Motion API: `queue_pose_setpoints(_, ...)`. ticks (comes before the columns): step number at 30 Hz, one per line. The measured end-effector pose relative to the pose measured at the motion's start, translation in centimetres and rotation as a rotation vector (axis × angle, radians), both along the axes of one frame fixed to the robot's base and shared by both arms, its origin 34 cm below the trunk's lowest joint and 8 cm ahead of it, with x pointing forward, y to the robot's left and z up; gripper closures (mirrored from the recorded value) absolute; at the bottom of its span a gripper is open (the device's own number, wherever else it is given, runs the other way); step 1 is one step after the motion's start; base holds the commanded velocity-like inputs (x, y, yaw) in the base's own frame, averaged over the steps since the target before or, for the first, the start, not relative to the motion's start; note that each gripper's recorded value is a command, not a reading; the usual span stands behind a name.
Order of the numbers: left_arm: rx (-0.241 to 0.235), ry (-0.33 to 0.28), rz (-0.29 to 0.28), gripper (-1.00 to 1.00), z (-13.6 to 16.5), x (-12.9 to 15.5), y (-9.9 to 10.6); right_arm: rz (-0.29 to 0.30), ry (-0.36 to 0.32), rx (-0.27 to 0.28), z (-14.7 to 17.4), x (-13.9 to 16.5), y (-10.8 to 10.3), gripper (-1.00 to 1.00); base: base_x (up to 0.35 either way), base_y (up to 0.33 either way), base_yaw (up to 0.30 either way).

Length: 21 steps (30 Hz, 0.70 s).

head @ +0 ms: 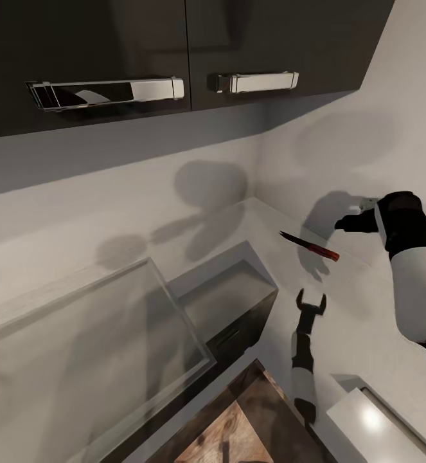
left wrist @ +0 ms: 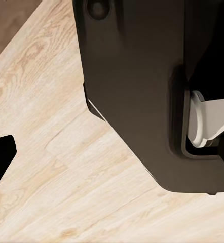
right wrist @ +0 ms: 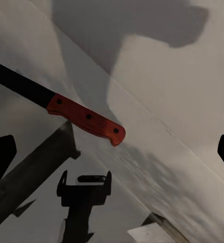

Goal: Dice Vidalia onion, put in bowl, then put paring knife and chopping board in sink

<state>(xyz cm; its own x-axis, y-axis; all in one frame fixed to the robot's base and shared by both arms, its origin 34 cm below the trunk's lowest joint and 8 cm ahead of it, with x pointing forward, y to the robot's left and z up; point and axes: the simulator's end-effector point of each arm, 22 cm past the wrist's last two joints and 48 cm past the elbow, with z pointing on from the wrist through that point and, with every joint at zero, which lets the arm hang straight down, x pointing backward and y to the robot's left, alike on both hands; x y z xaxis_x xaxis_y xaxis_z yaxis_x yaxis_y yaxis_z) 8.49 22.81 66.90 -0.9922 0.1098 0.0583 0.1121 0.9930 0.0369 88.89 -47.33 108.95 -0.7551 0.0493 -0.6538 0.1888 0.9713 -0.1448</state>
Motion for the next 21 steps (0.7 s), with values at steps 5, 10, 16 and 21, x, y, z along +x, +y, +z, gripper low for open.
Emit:
queue_pose_setpoints(5, 0.0, 0.0, 0.0, -1.0, 0.0, 0.0, 0.0, 0.02, 0.003, 0.016, -0.3, 0.6, 0.9, -1.0, 0.0, 0.0, 0.0)
queue_pose_setpoints(10, -0.001, 0.002, 0.0, -1.0, 0.0, 0.0, -0.1, 0.039, 0.003, 0.023, -0.9, 0.9, 1.5, -1.0, 0.0, 0.0, 0.0)
queue_pose_setpoints(16, -0.001, 0.002, 0.001, -1.0, 0.0, 0.0, -0.1, 0.071, -0.005, 0.05, -1.0, 1.1, 2.5, -1.0, 0.0, 0.0, 0.0)
queue_pose_setpoints(21, -0.001, 0.002, 0.001, -1.0, 0.0, 0.0, -0.1, 0.078, -0.011, 0.052, -0.9, 1.2, 2.7, -1.0, 0.0, 0.0, 0.0)
